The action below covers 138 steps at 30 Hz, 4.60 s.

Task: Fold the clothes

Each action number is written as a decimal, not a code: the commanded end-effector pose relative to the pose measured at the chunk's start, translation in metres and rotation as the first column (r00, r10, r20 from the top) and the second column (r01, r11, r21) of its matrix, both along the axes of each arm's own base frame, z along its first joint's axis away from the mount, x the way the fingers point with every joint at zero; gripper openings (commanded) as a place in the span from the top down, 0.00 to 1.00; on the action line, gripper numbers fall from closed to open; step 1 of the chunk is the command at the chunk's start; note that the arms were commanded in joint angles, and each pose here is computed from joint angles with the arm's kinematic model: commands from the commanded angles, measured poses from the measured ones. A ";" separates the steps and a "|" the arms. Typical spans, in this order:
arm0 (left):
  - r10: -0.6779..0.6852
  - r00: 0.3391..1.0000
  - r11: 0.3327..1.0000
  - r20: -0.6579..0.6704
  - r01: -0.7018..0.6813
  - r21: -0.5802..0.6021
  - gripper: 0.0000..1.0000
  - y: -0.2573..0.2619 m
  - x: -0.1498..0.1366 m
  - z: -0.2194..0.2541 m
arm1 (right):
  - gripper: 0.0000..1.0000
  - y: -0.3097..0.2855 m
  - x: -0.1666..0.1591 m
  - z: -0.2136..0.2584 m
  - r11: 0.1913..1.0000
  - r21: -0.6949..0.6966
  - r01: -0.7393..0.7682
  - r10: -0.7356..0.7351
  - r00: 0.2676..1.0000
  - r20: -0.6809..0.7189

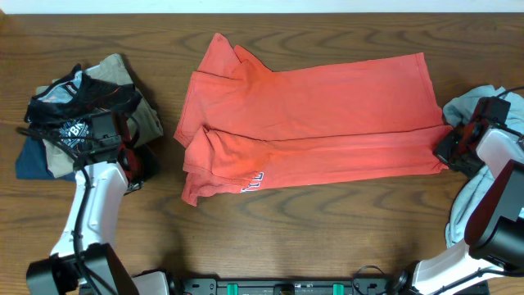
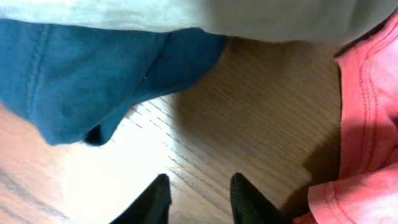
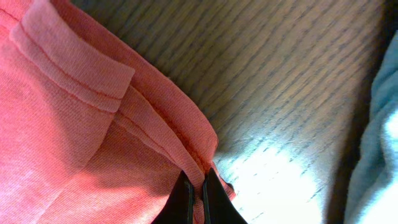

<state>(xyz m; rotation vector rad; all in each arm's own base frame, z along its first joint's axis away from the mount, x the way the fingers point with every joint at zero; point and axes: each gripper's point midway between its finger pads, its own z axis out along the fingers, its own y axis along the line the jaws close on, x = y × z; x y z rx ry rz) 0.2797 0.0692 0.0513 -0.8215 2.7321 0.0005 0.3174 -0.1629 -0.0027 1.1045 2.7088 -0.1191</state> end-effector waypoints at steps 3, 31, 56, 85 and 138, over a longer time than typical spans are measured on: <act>-0.064 0.998 0.986 0.013 0.065 -0.151 0.63 -0.029 -0.002 0.010 | 0.99 -0.004 -0.022 -0.019 1.000 -0.010 0.029 -0.030 0.996 -0.084; -0.180 0.972 0.955 -0.150 0.136 -0.265 0.43 -0.100 -0.063 -0.054 | 0.99 -0.001 -0.021 -0.019 1.000 0.008 0.027 -0.027 0.996 -0.080; -0.063 0.986 0.957 -0.156 0.104 0.271 0.94 -0.008 -0.031 -0.015 | 0.99 -0.001 -0.022 -0.019 1.000 0.010 0.027 -0.026 0.996 -0.083; -0.102 0.973 0.974 -0.205 0.139 0.179 0.76 -0.023 -0.045 0.009 | 0.85 0.009 -0.048 0.040 0.999 0.008 0.039 -0.038 0.997 -0.072; -0.253 0.966 0.946 0.047 0.257 -0.195 0.76 -0.098 -0.003 0.026 | 0.88 0.016 0.027 0.004 0.988 0.104 -0.111 0.092 0.981 0.168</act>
